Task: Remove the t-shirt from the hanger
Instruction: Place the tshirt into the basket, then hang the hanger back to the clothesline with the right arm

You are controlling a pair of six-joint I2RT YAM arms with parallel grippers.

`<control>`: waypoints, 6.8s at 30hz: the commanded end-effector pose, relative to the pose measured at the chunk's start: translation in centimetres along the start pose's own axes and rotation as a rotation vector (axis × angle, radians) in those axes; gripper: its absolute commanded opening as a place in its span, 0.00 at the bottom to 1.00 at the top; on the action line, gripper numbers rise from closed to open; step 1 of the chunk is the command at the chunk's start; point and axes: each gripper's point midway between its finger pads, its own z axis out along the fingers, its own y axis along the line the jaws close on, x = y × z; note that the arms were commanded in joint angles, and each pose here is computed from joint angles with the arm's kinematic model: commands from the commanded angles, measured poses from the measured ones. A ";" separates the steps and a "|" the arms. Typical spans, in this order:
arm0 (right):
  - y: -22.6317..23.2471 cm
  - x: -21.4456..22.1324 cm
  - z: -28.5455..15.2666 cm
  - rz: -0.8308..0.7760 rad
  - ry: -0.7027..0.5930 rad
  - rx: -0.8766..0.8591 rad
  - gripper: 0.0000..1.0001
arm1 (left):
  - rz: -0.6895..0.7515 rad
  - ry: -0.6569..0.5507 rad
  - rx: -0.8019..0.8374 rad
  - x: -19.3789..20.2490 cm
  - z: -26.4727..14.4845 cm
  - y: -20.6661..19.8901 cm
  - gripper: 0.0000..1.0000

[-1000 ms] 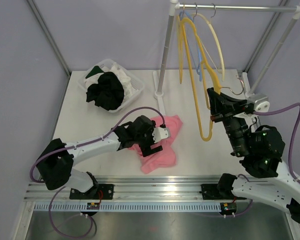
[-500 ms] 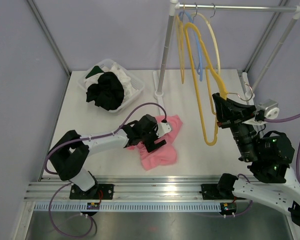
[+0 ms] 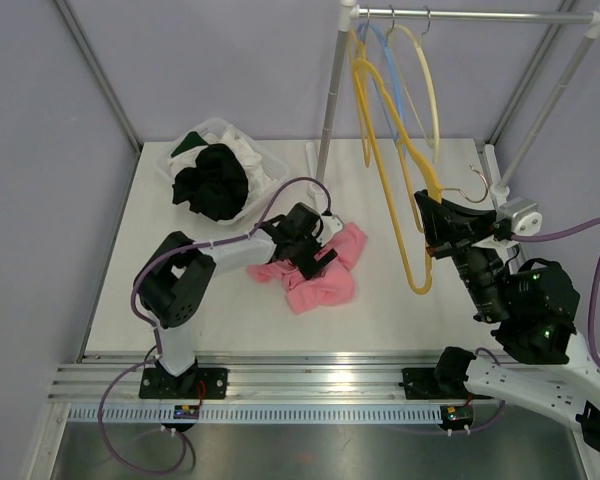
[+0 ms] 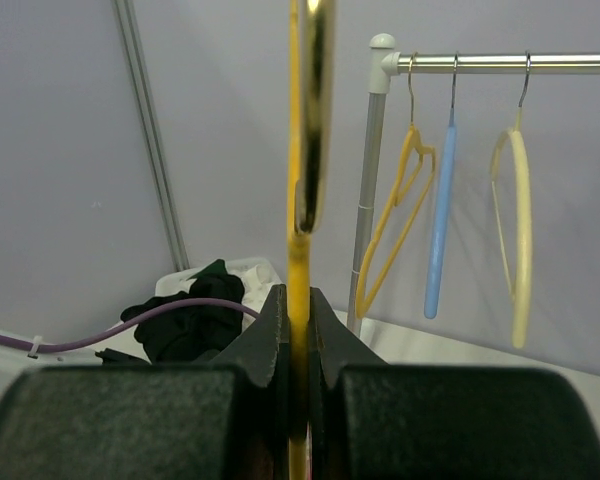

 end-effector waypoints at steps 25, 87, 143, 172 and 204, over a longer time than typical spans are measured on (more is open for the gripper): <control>-0.4 -2.8 -1.1 0.075 -0.107 -0.017 0.00 | -0.044 -0.188 -0.018 -3.0 -8.3 2.5 0.00; 1.3 -2.0 0.7 0.040 -0.078 -0.052 0.00 | -0.522 -0.064 -0.351 -1.1 -6.1 28.4 0.23; -10.3 -3.6 -2.0 -0.125 -0.082 0.624 0.00 | -0.286 -0.575 -0.467 -7.9 -23.2 19.2 0.99; -16.9 5.0 8.8 -0.230 0.449 0.682 0.00 | -0.275 -0.555 -0.439 -8.1 -22.2 18.4 0.99; -20.2 5.0 21.4 -0.054 0.472 0.398 0.00 | -0.257 -0.546 -0.426 -8.1 -21.9 18.0 0.99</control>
